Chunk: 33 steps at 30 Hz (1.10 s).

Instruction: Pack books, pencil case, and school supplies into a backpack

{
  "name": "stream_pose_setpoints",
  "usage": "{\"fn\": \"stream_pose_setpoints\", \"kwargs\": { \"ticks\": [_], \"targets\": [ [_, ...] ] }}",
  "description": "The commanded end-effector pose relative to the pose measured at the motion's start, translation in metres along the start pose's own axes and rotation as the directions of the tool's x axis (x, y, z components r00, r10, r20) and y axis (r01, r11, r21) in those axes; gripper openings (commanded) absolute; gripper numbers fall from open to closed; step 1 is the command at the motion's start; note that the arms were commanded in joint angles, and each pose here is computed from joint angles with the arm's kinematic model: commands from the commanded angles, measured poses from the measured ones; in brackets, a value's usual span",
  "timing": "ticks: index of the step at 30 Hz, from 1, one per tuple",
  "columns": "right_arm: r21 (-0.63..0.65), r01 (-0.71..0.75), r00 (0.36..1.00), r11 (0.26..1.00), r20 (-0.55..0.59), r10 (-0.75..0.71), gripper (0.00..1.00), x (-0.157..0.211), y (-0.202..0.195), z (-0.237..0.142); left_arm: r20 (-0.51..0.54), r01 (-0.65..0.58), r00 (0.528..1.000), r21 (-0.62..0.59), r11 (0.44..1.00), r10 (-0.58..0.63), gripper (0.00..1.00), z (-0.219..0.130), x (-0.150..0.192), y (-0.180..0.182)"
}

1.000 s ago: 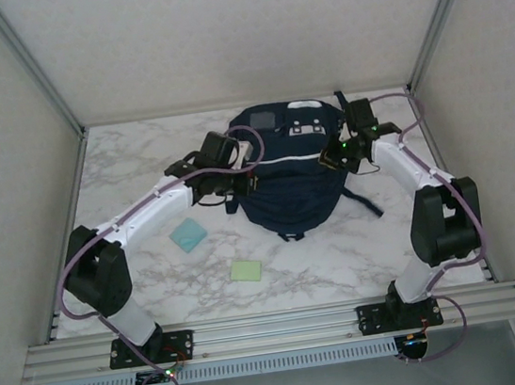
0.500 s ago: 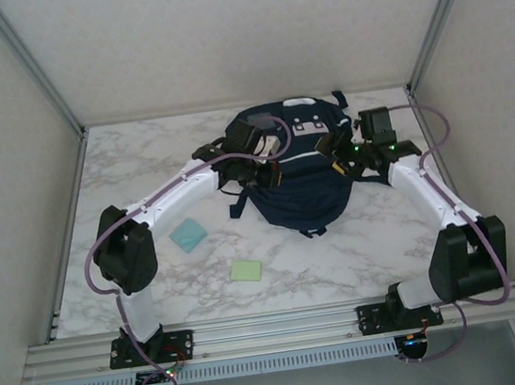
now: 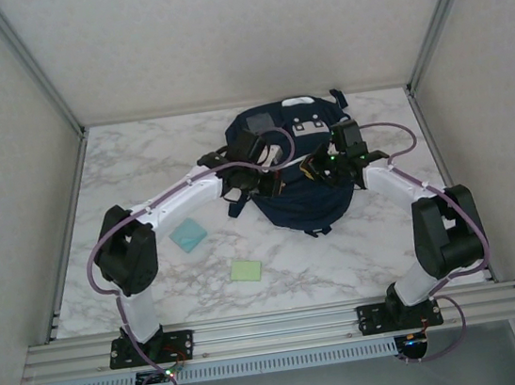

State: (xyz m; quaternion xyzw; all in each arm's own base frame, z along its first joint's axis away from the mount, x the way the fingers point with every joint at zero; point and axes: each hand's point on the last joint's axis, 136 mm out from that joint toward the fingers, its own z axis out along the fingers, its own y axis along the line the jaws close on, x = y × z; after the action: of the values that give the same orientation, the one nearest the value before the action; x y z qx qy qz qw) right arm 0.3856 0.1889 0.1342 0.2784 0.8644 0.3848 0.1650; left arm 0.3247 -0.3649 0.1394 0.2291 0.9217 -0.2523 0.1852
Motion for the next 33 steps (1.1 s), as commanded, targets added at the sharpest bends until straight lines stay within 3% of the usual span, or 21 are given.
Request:
{"fn": "stream_pose_setpoints", "kwargs": {
  "ticks": [1, 5, 9, 17, 23, 24, 25, 26, 28, 33],
  "targets": [
    [-0.013, 0.045, 0.993, 0.999, 0.111, -0.043, 0.0, -0.021, 0.015, -0.011, 0.08, 0.036, 0.997, -0.163, 0.986, -0.023, 0.0, -0.008, -0.005, 0.035],
    [0.002, 0.066, 0.989, 0.998, 0.133, -0.066, 0.0, -0.021, 0.015, -0.02, 0.175, 0.151, 0.979, -0.266, 0.952, -0.107, 0.0, -0.015, -0.002, 0.079],
    [-0.006, 0.072, 0.989, 0.997, 0.13, -0.071, 0.0, -0.021, 0.017, -0.022, 0.237, 0.173, 0.967, -0.364, 0.915, -0.089, 0.0, -0.022, -0.01, 0.107],
    [-0.025, 0.085, 0.99, 0.996, 0.116, -0.082, 0.0, -0.017, 0.021, -0.023, 0.366, 0.235, 0.93, -0.553, 0.799, -0.02, 0.0, -0.037, -0.073, 0.169],
    [-0.039, 0.149, 0.988, 0.988, 0.045, -0.148, 0.0, -0.008, 0.03, -0.021, 0.358, 0.213, 0.934, -0.559, 0.802, 0.001, 0.0, -0.037, -0.098, 0.172],
    [-0.045, 0.172, 0.985, 0.984, 0.027, -0.171, 0.14, -0.005, 0.033, -0.021, 0.358, 0.215, 0.934, -0.55, 0.807, -0.005, 0.0, -0.039, -0.097, 0.17],
    [-0.053, 0.197, 0.98, 0.979, 0.014, -0.196, 0.36, -0.001, 0.037, -0.021, 0.359, 0.223, 0.933, -0.543, 0.81, -0.016, 0.11, -0.042, -0.095, 0.168],
    [-0.058, 0.233, 0.972, 0.971, -0.002, -0.233, 0.59, 0.004, 0.042, -0.023, 0.359, 0.236, 0.933, -0.538, 0.809, -0.033, 0.28, -0.044, -0.091, 0.168],
    [-0.05, 0.297, 0.954, 0.954, -0.033, -0.298, 0.77, 0.015, 0.045, -0.027, 0.369, 0.277, 0.926, -0.522, 0.807, -0.08, 0.5, -0.053, -0.081, 0.17],
    [-0.056, 0.454, 0.878, 0.889, -0.142, -0.457, 0.83, 0.053, 0.045, -0.037, 0.431, 0.413, 0.879, -0.481, 0.773, -0.202, 0.74, -0.09, -0.055, 0.186]
  ]
}}
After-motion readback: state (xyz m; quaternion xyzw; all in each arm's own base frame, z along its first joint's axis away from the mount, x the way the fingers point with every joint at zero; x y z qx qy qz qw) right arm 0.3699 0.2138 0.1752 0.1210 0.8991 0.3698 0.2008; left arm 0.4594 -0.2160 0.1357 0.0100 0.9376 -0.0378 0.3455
